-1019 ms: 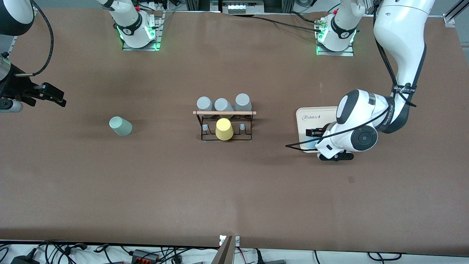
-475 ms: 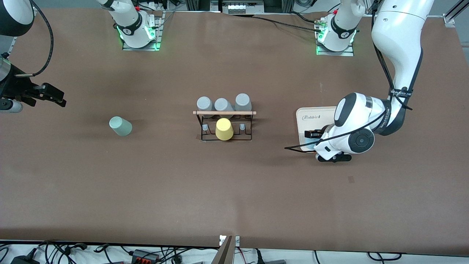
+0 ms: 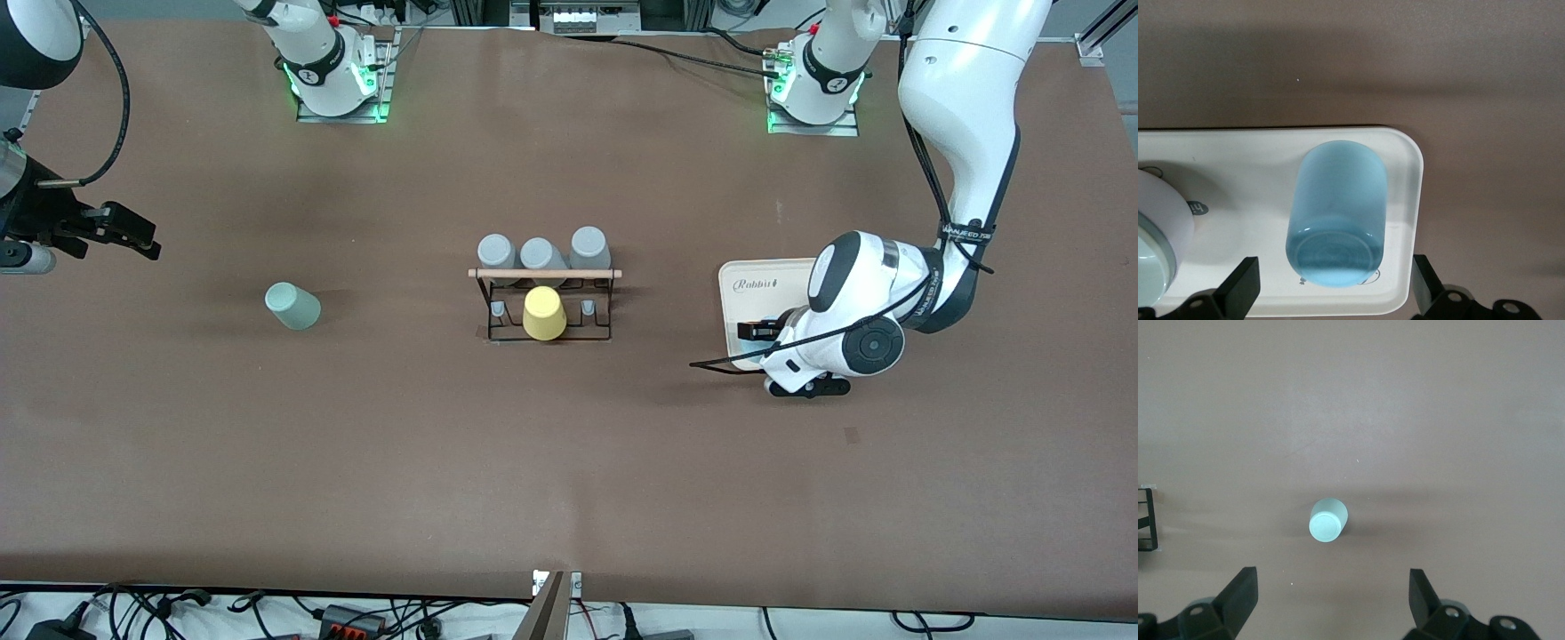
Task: Hang scattered cups on rack with three cups
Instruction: 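Lower the left gripper around the light blue cup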
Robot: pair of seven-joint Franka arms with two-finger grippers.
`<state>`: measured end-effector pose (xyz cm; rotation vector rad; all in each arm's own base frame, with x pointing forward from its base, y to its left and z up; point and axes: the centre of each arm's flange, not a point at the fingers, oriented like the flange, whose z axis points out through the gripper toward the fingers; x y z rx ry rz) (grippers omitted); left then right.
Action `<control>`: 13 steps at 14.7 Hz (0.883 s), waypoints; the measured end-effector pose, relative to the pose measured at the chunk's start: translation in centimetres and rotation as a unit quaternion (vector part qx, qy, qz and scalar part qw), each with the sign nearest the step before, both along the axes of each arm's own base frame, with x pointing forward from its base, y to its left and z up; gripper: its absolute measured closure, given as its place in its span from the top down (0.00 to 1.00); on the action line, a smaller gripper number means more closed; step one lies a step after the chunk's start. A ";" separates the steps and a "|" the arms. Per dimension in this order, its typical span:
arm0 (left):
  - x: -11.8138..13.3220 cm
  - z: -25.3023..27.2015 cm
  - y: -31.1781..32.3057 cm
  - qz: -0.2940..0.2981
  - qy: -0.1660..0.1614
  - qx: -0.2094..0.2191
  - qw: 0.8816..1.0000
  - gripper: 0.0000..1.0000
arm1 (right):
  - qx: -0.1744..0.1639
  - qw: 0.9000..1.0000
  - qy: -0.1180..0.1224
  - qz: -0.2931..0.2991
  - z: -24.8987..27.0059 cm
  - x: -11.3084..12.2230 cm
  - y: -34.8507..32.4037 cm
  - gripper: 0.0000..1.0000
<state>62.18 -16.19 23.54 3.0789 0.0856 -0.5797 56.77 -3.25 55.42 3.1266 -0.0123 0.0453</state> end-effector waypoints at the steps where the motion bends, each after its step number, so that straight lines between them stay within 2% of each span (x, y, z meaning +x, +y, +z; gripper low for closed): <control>1: 0.0 -0.4 0.0 0.000 0.001 0.000 1.000 1.00 | 0.000 1.000 -0.001 0.000 0.1 0.0 0.0 1.00; 5: 0.1 -1.3 -0.1 0.001 -0.001 -0.002 1.000 0.96 | 0.000 1.000 -0.001 0.005 0.2 0.0 0.2 1.00; 7: 0.1 -1.4 0.0 0.001 0.000 -0.002 1.000 0.78 | 0.000 1.000 -0.002 0.006 0.2 0.1 0.3 1.00; 8: 0.1 -1.4 -0.1 0.001 -0.001 -0.002 1.000 0.66 | 0.000 1.000 -0.002 0.006 0.2 0.1 0.4 1.00; 13: 0.1 -1.3 0.0 0.002 -0.001 -0.002 1.000 0.65 | 0.000 1.000 -0.001 0.006 0.2 0.0 0.4 1.00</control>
